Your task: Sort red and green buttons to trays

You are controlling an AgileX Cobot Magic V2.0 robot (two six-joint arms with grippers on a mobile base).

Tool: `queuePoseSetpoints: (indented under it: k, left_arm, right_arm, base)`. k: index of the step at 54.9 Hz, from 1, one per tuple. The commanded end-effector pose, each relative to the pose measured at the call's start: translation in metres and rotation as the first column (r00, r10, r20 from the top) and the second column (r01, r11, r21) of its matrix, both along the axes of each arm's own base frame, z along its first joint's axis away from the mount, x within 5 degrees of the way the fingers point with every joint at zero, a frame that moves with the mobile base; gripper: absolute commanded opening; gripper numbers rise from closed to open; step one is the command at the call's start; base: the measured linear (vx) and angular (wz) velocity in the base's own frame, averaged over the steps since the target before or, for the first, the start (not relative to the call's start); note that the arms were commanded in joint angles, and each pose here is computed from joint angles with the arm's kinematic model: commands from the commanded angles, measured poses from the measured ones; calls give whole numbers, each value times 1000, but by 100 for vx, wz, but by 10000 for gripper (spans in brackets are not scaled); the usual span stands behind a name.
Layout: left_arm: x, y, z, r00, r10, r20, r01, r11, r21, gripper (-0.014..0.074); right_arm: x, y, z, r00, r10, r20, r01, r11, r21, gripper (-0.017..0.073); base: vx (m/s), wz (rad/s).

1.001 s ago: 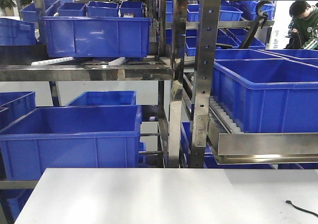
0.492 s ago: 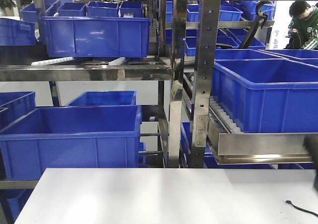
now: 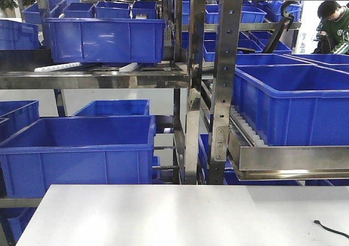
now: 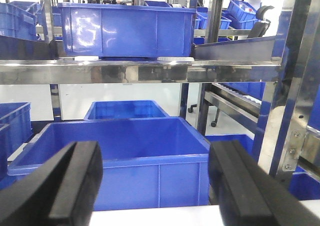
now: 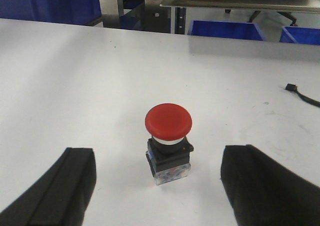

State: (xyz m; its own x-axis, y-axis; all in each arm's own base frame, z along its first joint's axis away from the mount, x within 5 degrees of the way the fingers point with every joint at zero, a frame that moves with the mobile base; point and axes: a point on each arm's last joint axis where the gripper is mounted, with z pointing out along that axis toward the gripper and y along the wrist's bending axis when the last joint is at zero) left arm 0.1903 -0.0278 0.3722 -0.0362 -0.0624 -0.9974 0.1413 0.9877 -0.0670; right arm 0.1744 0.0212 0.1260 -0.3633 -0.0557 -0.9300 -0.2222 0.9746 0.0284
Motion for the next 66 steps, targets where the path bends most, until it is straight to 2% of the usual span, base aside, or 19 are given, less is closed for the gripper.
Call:
queuePoseSetpoints:
  k: [1,10,23,30,36,47,54,66]
  left_arm:
    - [-3,1,24,990,11,138,-7,1000,-25,578]
    - [-3,1,24,990,11,138,-7,1000,-25,578]
    - [-3,1,24,990,11,138,-7,1000,-25,578]
    - [-3,1,24,990,11,138,-7,1000,-25,578]
    - [-3,1,24,990,11,138,-7,1000,-25,578]
    - [-3,1,24,991,10,137,-7,1000,-25,578]
    - [-3,1,23,991,10,131,-7,1000,-24,578]
    - [-3,1,17,998,2,65,-1,1000,-13,578]
  right_arm:
    - [12,2,9,976,10,216,-20,999,43,556]
    - [34,5,-12,984,69,166,-65,997,-31,556]
    - [76,4,-30,983,57,175,-55,998,-20,556]
    - [94,8,-38,977,98,190,-96,995,-19,538]
    - [100,9,-40,975,102,197,-100,995,-21,433]
    - [95,10,-41,976,115,184,-114,993,-18,-19]
    - [86,13,-32,970,146,193,-146,989,-12,-13]
    - [65,12,17,946,144,290,-140,990,-35,-9]
  base:
    - [0,0]
    - [0,0]
    - [0,0]
    - [0,0]
    - [0,0]
    - [0,0]
    - [0,0]
    - [0,0]
